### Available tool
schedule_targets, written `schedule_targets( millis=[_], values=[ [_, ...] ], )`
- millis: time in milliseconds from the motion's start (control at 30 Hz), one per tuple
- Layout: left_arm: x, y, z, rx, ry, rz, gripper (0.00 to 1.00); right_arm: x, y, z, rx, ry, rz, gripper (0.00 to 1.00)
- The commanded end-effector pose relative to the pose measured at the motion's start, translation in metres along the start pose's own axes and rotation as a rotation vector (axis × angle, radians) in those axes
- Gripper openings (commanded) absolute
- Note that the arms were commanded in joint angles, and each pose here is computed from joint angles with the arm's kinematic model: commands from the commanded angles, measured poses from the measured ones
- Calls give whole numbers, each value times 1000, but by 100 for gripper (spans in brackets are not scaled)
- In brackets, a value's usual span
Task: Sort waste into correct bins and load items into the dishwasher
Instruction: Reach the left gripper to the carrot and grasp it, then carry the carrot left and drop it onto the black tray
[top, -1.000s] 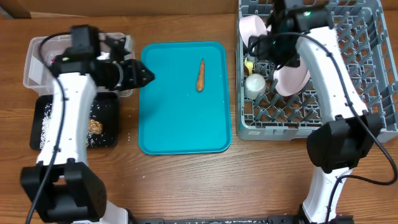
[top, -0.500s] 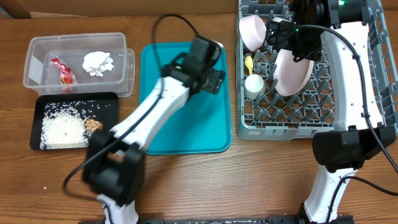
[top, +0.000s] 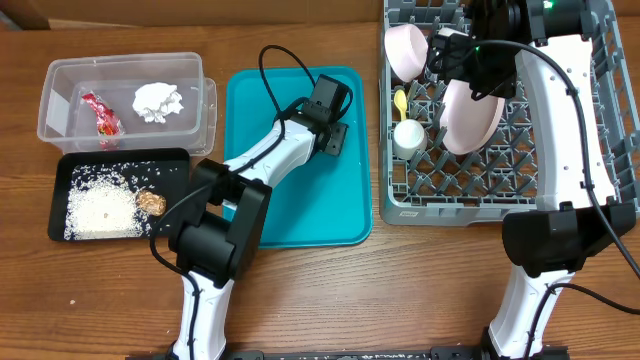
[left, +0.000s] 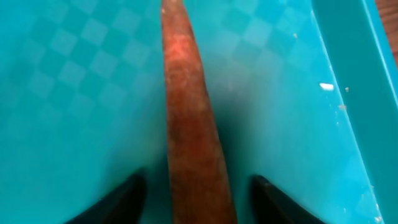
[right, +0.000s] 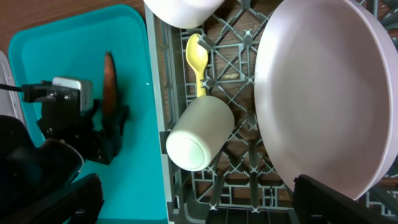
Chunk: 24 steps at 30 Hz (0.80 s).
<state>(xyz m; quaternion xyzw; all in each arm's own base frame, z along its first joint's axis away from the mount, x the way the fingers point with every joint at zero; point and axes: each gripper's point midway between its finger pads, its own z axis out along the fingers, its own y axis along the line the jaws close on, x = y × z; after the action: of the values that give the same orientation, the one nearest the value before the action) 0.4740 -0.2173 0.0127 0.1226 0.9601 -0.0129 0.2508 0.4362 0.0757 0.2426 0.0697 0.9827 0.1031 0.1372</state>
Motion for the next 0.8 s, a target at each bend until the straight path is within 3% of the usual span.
schedule_targets(
  millis=[0, 100, 333, 600, 767],
  values=[
    [-2, 1, 8, -13, -1, -31, 36, -3, 4, -16, -15, -44, -12, 100],
    [0, 1, 9, -15, 7, -30, 22, -3, 4, -16, -15, -46, -12, 100],
    [-12, 3, -12, -20, -1, -30, 19, -3, 4, -16, -15, -45, -11, 100],
    [-55, 44, -133, -174, -1, -88, 15, -4, 2, -16, -4, -50, -11, 100],
    [-53, 75, -215, -198, 9, -205, 15, -6, 3, -16, -3, -59, -12, 100]
  ],
)
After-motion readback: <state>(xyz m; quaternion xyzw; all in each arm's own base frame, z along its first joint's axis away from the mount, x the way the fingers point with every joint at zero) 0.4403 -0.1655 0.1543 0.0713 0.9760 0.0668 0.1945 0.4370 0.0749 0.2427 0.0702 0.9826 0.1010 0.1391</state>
